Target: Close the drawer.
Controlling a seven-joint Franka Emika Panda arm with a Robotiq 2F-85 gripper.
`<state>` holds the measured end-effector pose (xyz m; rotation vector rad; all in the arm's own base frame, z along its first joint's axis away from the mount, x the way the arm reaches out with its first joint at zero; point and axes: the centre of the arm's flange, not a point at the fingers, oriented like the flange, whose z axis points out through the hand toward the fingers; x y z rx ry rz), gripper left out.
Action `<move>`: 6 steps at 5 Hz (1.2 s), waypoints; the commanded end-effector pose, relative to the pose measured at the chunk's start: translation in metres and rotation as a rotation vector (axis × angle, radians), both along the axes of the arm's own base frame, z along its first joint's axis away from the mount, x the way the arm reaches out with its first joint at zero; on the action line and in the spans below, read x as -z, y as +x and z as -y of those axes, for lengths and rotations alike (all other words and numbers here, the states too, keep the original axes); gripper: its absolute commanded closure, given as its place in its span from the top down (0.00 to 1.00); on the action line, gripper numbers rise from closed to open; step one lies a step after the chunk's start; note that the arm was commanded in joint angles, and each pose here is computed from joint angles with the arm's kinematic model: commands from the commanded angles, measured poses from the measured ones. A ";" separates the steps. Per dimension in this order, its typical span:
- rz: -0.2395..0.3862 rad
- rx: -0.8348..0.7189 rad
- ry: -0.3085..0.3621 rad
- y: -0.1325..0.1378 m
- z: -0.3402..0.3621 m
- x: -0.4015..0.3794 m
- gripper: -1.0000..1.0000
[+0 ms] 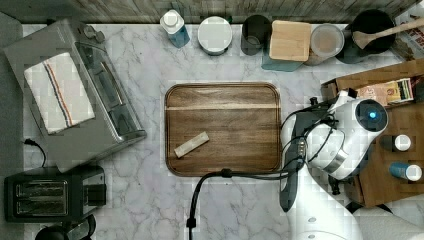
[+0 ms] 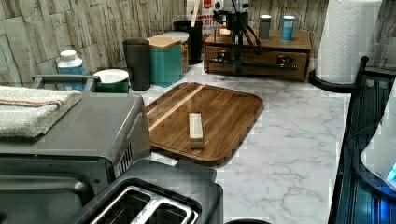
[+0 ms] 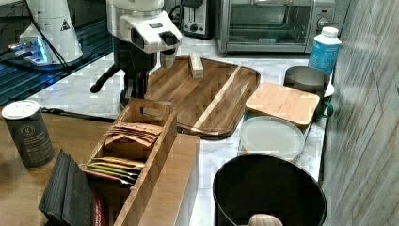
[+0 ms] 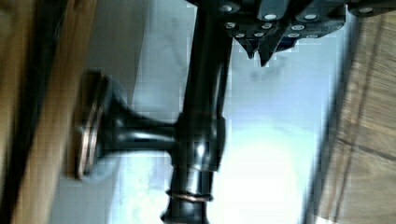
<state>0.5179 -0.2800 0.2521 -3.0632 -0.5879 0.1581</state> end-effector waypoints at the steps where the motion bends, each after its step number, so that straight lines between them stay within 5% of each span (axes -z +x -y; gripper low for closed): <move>1: 0.190 0.165 -0.258 -0.034 0.149 -0.087 0.00; 6: 0.190 0.165 -0.258 -0.034 0.149 -0.087 0.00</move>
